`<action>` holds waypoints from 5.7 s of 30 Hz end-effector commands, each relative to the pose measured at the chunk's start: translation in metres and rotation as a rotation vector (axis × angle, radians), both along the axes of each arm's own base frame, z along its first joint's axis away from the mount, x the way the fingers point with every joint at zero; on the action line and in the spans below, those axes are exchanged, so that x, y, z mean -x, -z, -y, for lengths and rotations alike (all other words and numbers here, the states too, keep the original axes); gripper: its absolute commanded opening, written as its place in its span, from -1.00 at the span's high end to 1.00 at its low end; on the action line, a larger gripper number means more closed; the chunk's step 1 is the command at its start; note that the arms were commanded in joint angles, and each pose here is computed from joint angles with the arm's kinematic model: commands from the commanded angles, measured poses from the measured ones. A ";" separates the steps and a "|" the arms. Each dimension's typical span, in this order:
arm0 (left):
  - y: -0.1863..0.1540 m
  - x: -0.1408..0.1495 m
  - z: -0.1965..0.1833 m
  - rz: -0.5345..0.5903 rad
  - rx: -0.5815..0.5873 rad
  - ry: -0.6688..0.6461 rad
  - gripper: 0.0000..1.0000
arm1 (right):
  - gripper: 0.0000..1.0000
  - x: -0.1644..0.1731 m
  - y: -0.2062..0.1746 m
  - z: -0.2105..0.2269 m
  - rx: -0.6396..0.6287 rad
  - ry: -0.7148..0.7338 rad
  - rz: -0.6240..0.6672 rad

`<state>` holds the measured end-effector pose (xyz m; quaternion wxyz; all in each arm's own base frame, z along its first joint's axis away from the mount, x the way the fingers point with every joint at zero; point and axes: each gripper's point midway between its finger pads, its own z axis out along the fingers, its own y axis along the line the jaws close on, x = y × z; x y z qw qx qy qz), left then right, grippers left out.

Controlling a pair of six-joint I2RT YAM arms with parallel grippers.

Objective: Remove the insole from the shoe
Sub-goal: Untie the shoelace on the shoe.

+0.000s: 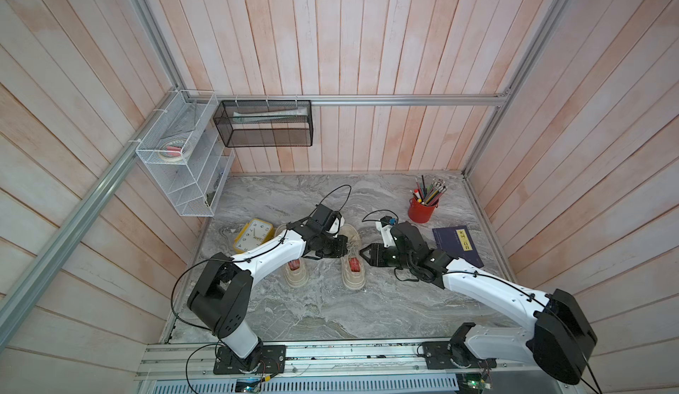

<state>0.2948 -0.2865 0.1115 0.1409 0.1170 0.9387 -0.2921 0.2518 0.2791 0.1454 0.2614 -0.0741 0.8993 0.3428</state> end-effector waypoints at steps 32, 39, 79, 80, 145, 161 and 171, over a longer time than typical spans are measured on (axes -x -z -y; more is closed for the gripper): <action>-0.012 -0.005 -0.009 0.030 0.015 -0.046 0.50 | 0.93 -0.027 0.016 -0.036 0.060 -0.060 0.034; -0.030 0.001 -0.025 0.074 0.041 -0.144 -0.08 | 0.97 -0.020 -0.005 -0.032 0.045 -0.065 0.039; -0.005 0.030 -0.063 0.009 0.052 -0.353 0.00 | 0.99 -0.037 -0.130 -0.070 -0.108 -0.162 0.201; -0.005 0.033 -0.065 0.010 0.056 -0.359 0.01 | 0.99 -0.040 -0.127 -0.072 -0.102 -0.159 0.199; 0.001 0.069 -0.012 -0.067 0.178 -0.177 0.03 | 0.60 -0.005 0.036 -0.044 0.173 -0.063 -0.202; 0.003 0.053 0.012 -0.062 0.274 -0.184 0.00 | 1.00 -0.013 -0.021 -0.041 0.159 -0.054 -0.094; 0.029 0.042 0.007 -0.105 0.161 -0.242 0.20 | 1.00 -0.016 -0.092 -0.033 0.099 -0.020 0.026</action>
